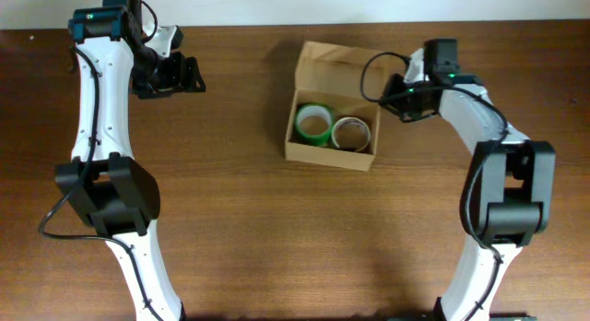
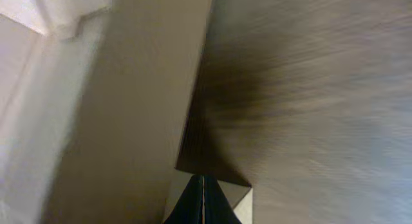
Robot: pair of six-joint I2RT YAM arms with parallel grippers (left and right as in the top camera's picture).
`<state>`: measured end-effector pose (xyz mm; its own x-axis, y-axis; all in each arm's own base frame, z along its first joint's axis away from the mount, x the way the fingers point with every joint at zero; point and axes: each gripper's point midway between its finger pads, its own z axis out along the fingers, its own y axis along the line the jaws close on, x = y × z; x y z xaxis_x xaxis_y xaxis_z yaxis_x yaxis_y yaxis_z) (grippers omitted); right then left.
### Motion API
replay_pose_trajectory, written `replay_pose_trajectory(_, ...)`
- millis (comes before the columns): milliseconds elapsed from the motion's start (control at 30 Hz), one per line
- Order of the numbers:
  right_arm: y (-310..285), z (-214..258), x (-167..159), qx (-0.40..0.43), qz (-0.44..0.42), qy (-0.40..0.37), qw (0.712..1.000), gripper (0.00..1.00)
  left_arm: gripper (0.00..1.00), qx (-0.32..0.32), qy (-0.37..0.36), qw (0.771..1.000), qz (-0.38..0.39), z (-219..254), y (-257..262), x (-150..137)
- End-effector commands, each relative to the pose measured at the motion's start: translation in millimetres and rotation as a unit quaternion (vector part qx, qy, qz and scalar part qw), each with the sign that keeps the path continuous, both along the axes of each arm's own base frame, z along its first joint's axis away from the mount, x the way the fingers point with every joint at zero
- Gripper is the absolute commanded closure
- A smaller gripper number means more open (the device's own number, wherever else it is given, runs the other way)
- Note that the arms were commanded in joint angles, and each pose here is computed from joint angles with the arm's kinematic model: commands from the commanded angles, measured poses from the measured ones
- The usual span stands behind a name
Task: Pack container
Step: 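Bring both grippers to the raised box lid from either side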
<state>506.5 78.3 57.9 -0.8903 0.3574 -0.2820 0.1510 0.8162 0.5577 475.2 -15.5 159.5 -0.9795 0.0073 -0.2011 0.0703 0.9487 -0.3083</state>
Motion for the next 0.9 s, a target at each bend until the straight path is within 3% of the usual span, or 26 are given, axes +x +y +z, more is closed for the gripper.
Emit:
replay_pose_trajectory(0,13.9,4.9,3.8,0.014,0.026,-0.022,0.999,0.96,0.20,-0.005,0.001,1.000,-0.013,-3.3,-3.6,-0.3)
replay_pose_trajectory(200,-6.6,6.2,6.5,0.022,0.007,-0.021,1.000,0.96,0.20,-0.013,-0.014,1.000,-0.007,-2.6,-11.3,9.7)
replay_pose_trajectory(333,-22.9,9.8,7.5,0.042,-0.004,-0.022,0.999,0.96,0.21,-0.064,-0.032,0.997,-0.033,-0.5,-46.6,19.4)
replay_pose_trajectory(400,-29.4,11.2,6.4,0.053,-0.008,-0.020,0.998,0.96,0.34,-0.096,-0.035,0.993,-0.058,-5.9,-75.8,24.0)
replay_pose_trajectory(467,-32.0,11.7,4.8,0.060,-0.009,-0.017,0.998,0.96,0.61,-0.102,-0.029,0.992,-0.062,-16.8,-93.8,27.7)
replay_pose_trajectory(567,-27.9,14.5,3.0,0.075,0.001,-0.018,0.997,0.96,0.79,-0.130,-0.023,0.989,-0.073,-31.8,-120.6,33.4)
replay_pose_trajectory(767,-9.1,32.3,-1.0,0.142,0.043,-0.034,0.988,0.96,0.95,-0.296,0.010,0.951,-0.084,-50.3,-168.6,41.5)
replay_pose_trajectory(867,-9.2,38.3,-2.5,0.173,0.036,-0.026,0.984,0.96,0.95,-0.338,0.032,0.938,-0.071,-63.2,-173.9,44.6)
